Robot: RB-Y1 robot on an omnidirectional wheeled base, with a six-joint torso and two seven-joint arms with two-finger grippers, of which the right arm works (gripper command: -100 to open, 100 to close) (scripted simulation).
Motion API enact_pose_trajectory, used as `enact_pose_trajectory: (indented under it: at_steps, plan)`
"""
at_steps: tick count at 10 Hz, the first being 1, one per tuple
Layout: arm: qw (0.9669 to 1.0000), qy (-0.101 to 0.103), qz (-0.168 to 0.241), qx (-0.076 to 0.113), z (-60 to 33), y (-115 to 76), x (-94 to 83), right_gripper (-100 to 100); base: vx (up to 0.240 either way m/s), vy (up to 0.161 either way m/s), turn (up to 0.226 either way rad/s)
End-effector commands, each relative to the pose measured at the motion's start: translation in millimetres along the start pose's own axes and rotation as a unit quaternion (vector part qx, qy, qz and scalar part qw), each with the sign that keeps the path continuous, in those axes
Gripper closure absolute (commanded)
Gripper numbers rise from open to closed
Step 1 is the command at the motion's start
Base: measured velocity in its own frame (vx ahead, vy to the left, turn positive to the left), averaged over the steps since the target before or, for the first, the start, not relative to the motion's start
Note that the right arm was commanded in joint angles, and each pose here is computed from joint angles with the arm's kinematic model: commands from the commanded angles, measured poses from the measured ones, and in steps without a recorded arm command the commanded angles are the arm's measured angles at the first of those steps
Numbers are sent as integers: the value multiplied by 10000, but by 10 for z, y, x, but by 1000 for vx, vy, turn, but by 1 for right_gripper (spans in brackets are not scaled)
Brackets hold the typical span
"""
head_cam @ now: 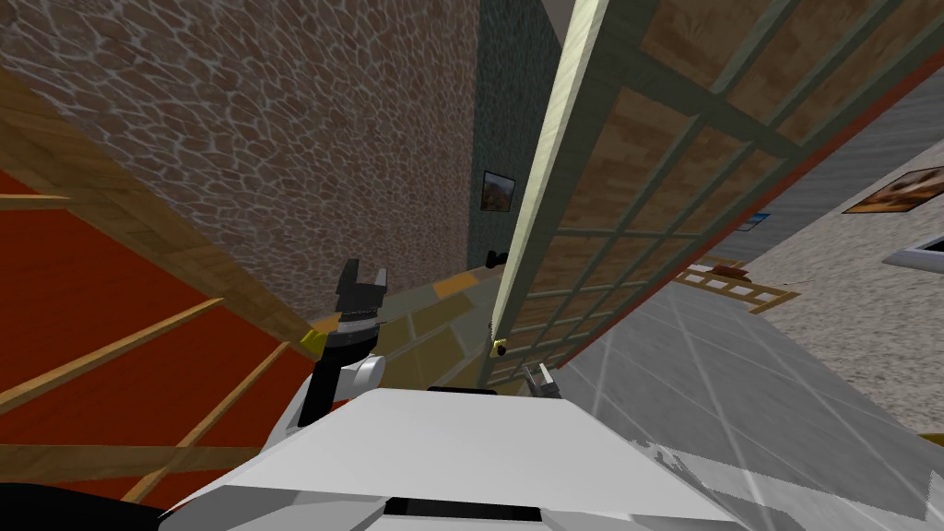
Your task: Push the door open
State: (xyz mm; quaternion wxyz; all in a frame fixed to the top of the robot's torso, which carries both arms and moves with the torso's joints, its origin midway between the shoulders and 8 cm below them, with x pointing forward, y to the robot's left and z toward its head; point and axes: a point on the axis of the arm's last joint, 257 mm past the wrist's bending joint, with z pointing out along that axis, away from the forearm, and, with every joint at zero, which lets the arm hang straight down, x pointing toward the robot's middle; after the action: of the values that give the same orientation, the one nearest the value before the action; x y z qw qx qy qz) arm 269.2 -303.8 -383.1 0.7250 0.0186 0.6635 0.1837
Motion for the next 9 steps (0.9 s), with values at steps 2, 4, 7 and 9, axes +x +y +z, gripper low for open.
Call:
enact_pose_trajectory:
  at_steps: [2, 4, 7, 9]
  plan:
    - [9993, 111, -321, -159, -218, 114, 29, -100, 62, 21, -148]
    - [9983, 211, -464, -278, -326, 192, 70, -100, 56, 10, -92]
    - [9960, 331, -699, -438, -529, 315, 110, -100, 62, 15, -118]
    - [9935, 422, -891, -569, -719, 428, 136, -100, 68, 30, -153]
